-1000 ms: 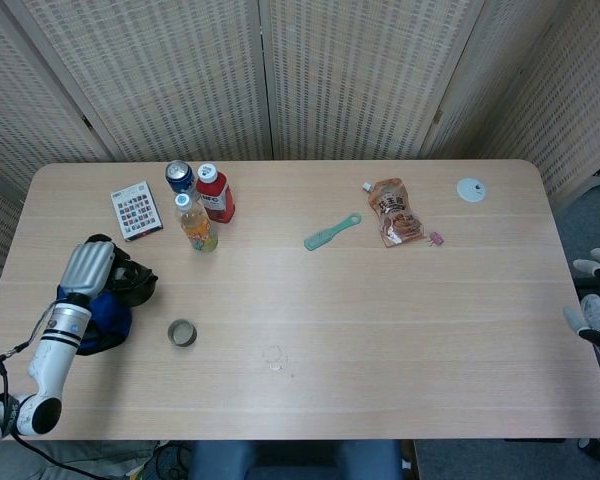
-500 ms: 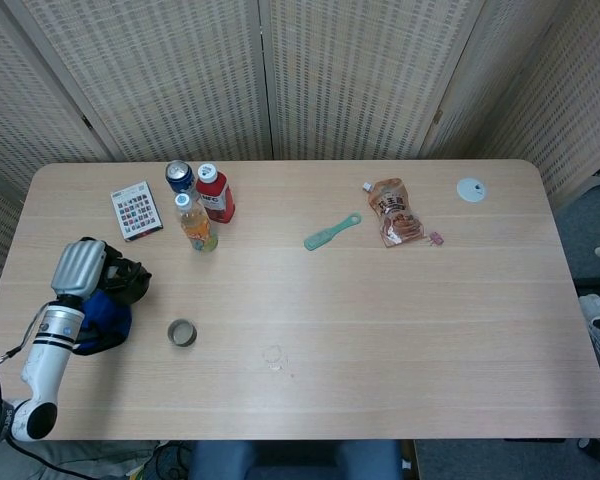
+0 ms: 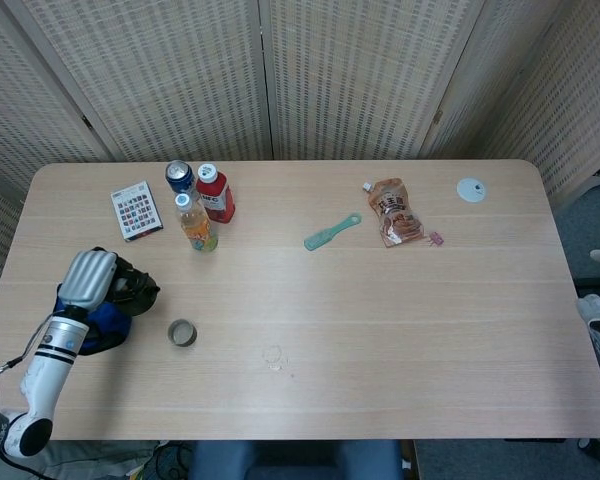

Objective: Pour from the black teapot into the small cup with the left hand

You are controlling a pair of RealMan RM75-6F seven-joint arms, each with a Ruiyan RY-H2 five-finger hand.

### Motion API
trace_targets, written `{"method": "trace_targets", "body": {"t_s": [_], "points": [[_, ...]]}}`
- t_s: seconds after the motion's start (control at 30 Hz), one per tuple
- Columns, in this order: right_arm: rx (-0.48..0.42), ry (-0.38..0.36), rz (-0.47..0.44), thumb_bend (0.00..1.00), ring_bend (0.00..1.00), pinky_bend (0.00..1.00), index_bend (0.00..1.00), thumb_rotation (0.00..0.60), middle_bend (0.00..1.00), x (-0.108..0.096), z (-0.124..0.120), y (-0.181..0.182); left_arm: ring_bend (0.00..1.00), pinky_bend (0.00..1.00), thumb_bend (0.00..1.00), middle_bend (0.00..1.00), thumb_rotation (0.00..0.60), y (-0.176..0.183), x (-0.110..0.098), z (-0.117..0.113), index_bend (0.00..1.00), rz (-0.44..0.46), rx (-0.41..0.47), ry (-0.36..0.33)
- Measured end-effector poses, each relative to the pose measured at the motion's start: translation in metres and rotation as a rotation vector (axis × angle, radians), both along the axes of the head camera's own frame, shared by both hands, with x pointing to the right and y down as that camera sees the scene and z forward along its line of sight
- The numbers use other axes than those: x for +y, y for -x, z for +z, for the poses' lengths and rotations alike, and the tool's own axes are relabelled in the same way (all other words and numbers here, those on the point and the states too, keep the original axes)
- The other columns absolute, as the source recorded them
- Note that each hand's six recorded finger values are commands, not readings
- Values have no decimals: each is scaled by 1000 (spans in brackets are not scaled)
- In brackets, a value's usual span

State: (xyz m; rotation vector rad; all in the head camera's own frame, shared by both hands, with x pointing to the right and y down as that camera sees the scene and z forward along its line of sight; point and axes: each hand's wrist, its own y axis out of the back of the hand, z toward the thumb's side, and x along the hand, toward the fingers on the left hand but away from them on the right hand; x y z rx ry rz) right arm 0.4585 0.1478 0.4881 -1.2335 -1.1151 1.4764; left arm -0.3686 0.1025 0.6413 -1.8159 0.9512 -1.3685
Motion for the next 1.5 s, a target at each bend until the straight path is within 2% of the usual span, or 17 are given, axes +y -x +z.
{"method": "trace_targets", "body": {"t_s": [0.13, 0.17, 0.27, 0.3, 0.57, 0.73, 0.83, 0.97, 1.5], "points": [[-2, 8, 1, 161, 196, 168, 320, 600, 221, 1, 2, -1, 1000, 430, 422, 1000, 366, -6, 5, -2, 1000, 30, 2, 3], [-3, 9, 1, 160, 196, 168, 320, 600, 221, 1, 2, -1, 1000, 430, 422, 1000, 376, -7, 6, -2, 1000, 35, 3, 3], [-4, 12, -4, 161, 196, 168, 320, 600, 221, 2, 3, 0, 1000, 437, 424, 1000, 458, -9, 9, -3, 1000, 56, -4, 2], [-4, 13, -5, 161, 195, 168, 320, 600, 221, 2, 3, 0, 1000, 441, 424, 1000, 465, -9, 11, -3, 1000, 63, -5, 3], [-7, 21, -7, 160, 195, 168, 320, 600, 221, 2, 6, 1, 1000, 441, 425, 1000, 418, -12, 20, -5, 1000, 89, -6, 7], [-9, 32, -8, 161, 196, 168, 320, 600, 221, 3, 9, 1, 1000, 441, 425, 1000, 432, -10, 26, -5, 1000, 106, -25, 10], [-10, 37, -11, 161, 196, 168, 320, 600, 221, 2, 10, 2, 1000, 441, 425, 1000, 472, -8, 29, -4, 1000, 118, -41, 11], [-12, 41, -12, 161, 196, 168, 319, 600, 221, 2, 12, 3, 1000, 441, 425, 1000, 493, -6, 32, -3, 1000, 139, -72, 9], [-11, 47, -4, 161, 196, 168, 320, 600, 221, 4, 14, 1, 1000, 442, 425, 1000, 504, -14, 46, 1, 1000, 238, -124, -9]]}}
